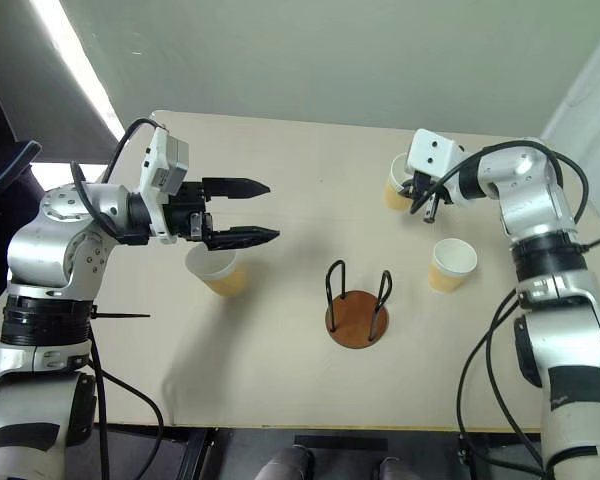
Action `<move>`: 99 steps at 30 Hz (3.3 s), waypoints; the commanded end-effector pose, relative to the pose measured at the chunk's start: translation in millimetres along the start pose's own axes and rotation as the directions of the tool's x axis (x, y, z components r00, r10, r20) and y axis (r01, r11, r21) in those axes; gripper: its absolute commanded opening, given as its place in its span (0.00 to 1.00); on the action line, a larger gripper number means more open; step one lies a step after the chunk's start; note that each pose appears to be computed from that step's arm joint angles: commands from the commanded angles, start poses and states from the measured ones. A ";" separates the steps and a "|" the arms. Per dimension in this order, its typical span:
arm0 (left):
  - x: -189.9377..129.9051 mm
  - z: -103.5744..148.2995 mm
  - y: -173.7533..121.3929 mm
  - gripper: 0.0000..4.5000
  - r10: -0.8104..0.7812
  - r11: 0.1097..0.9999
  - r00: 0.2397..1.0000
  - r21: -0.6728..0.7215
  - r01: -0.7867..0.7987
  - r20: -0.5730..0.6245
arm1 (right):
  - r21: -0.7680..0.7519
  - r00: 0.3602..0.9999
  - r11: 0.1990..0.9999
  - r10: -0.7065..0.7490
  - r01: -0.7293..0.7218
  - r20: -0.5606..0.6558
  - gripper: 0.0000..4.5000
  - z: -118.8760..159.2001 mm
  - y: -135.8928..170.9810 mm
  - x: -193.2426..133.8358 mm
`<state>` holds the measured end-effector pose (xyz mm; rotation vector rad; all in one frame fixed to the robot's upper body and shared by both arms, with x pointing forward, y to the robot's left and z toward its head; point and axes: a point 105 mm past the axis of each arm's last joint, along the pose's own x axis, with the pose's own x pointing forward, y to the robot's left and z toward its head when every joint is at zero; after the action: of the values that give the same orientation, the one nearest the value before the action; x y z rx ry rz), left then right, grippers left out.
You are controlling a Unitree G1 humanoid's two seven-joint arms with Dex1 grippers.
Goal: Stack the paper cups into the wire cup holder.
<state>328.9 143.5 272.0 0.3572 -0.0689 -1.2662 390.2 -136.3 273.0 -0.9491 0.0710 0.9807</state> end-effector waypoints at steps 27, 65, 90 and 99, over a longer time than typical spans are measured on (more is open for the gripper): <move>7.5 26.3 -14.6 1.00 -0.142 0.984 0.990 0.108 0.140 0.008 | -0.119 0.921 0.924 0.375 -0.363 0.108 0.01 83.0 113.0 -50.1; 14.9 27.0 -13.7 1.00 -0.121 0.983 0.990 0.145 0.109 0.077 | 0.024 0.983 0.995 0.096 -0.094 -0.153 0.97 -30.1 72.2 -62.2; 12.5 25.1 -12.3 1.00 -0.092 0.986 0.995 0.140 0.085 0.046 | -0.024 0.919 0.973 0.211 -0.232 -0.334 0.94 -99.5 69.4 -31.0; 13.1 22.9 -12.4 1.00 -0.092 0.986 0.995 0.140 0.086 0.038 | 0.002 0.924 0.968 0.239 -0.250 -0.300 0.28 -92.5 68.1 -27.4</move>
<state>320.3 122.8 279.8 0.4120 -0.1468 -1.3697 356.2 -209.5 168.4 -1.1377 0.4824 1.0691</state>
